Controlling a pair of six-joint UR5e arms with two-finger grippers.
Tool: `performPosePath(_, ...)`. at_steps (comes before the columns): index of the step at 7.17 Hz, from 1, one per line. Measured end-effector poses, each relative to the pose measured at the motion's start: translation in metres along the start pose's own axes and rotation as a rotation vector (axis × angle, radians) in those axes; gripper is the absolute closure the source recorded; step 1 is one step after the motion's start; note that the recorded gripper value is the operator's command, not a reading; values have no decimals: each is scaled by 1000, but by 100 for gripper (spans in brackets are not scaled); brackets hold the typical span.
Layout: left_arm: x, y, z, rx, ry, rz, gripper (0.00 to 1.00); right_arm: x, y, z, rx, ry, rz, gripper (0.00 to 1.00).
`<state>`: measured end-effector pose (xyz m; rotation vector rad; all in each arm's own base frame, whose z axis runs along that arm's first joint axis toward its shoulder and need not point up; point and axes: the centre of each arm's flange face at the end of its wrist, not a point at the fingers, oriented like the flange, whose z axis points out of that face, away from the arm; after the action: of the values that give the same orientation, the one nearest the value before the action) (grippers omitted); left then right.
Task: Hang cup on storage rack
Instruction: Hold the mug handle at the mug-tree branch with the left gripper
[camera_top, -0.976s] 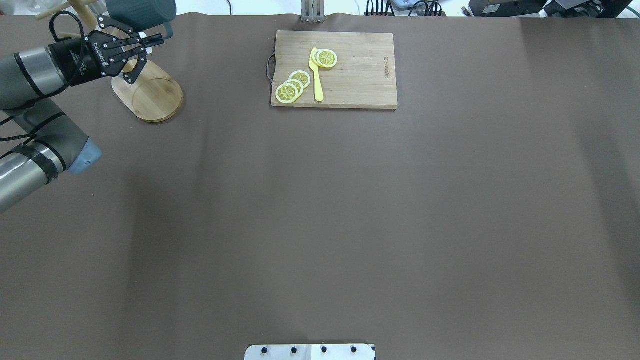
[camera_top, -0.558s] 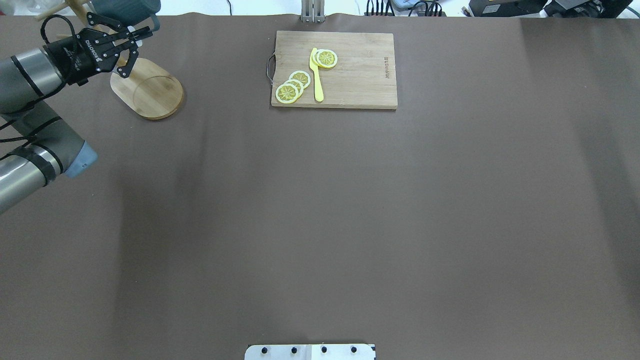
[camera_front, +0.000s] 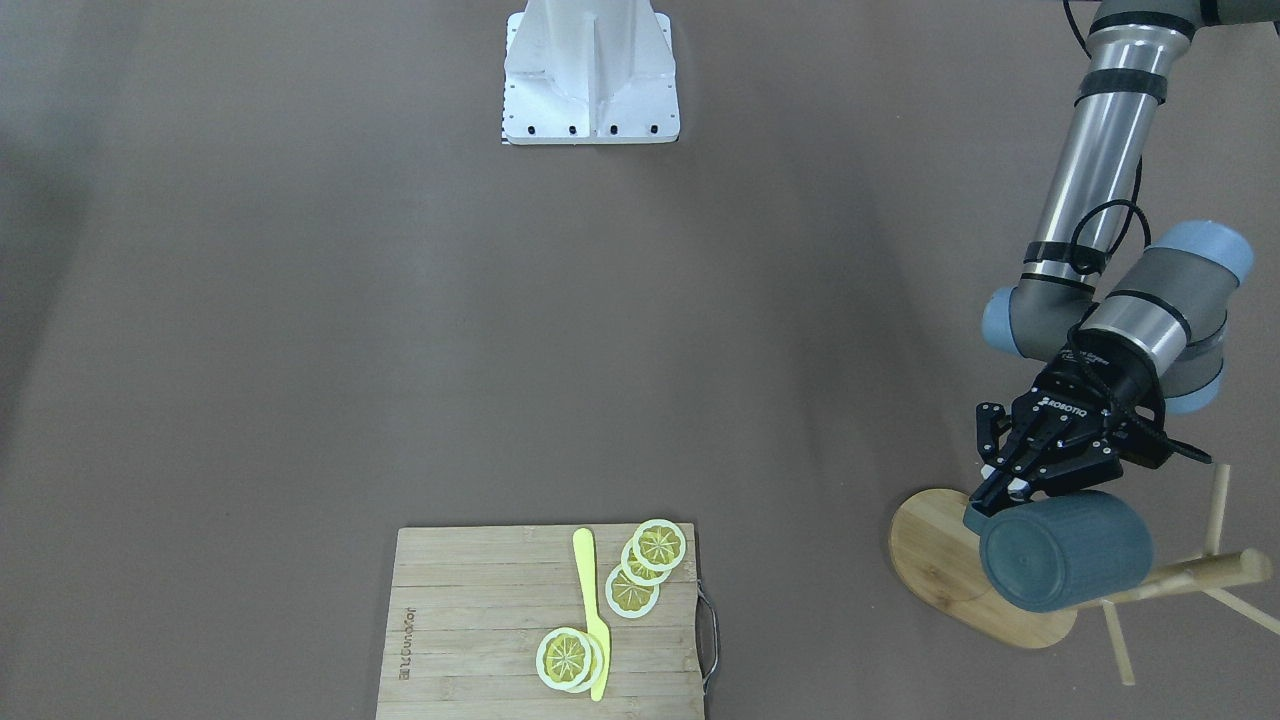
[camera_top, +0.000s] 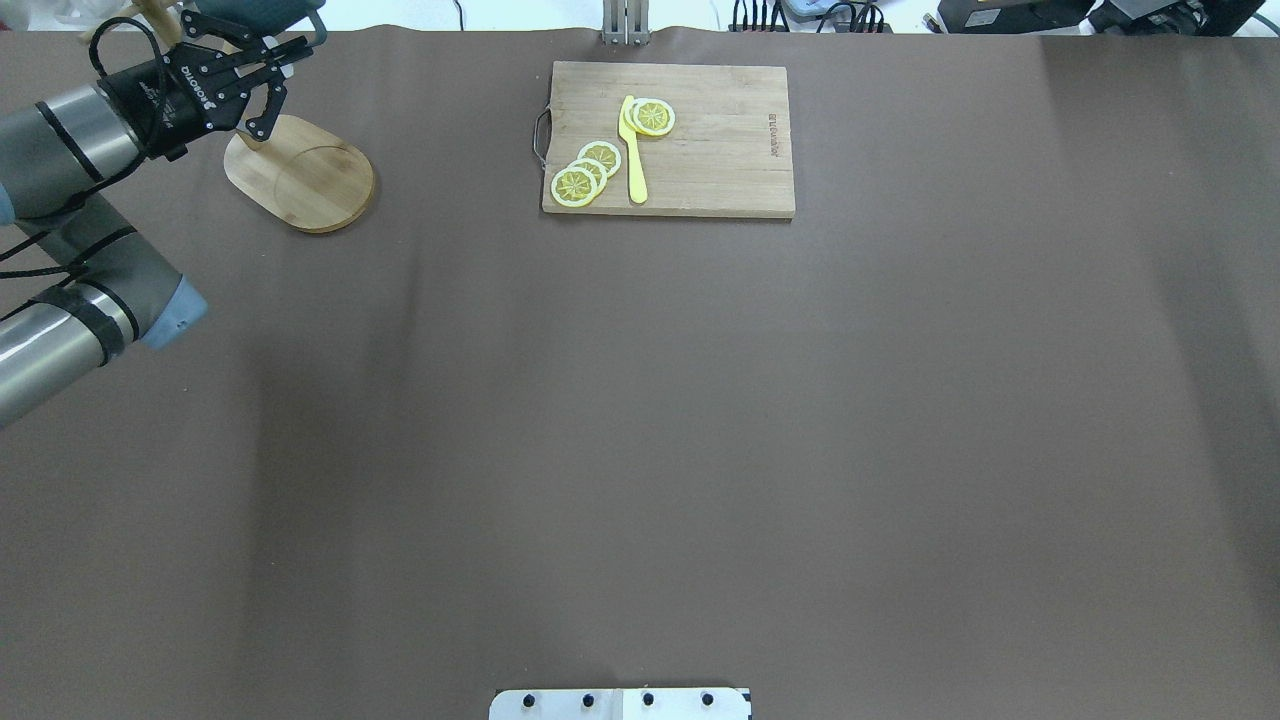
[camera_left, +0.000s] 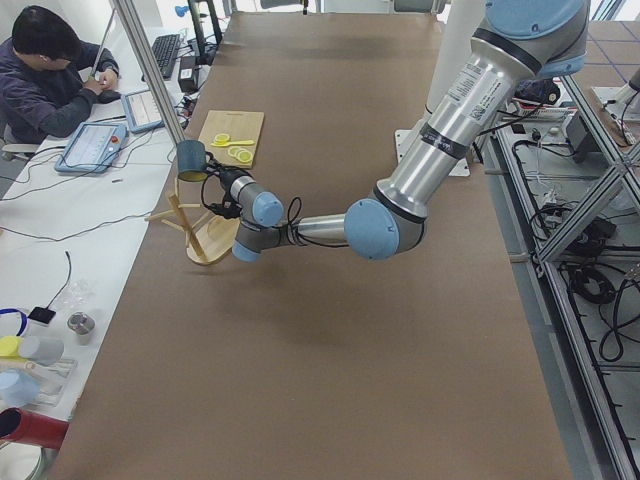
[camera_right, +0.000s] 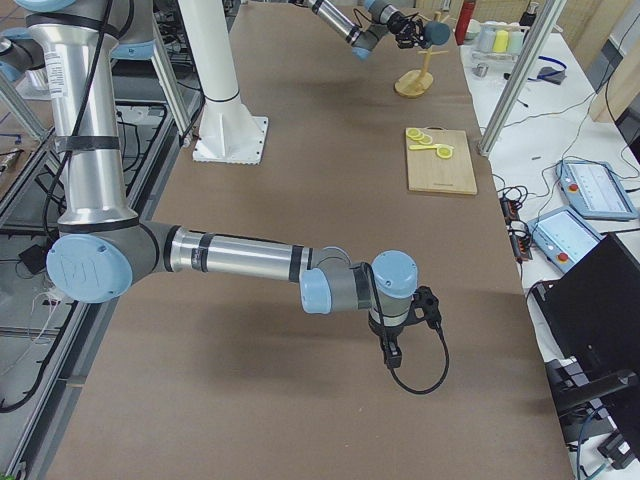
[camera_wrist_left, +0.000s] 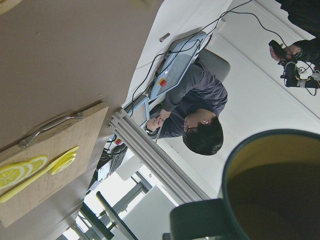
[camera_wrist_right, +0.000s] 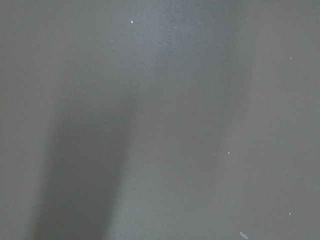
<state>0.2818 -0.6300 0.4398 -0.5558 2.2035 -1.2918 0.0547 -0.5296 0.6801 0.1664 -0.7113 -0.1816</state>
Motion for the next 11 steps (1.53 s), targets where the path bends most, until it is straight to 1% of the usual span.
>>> performPosePath(2, -11, 9, 14, -7, 20, -5, 100, 0, 1, 0, 0, 0, 1, 0)
performPosePath(4, -11, 11, 24, 18, 35, -15, 100, 0, 1, 0, 1, 0, 1, 0)
performPosePath(8, 30, 2, 15, 72, 78, -50, 100, -1, 1, 0, 0, 1, -2, 0)
performPosePath(11, 34, -7, 9, 102, 80, -50, 100, -1, 2, 1, -1, 0, -1, 0)
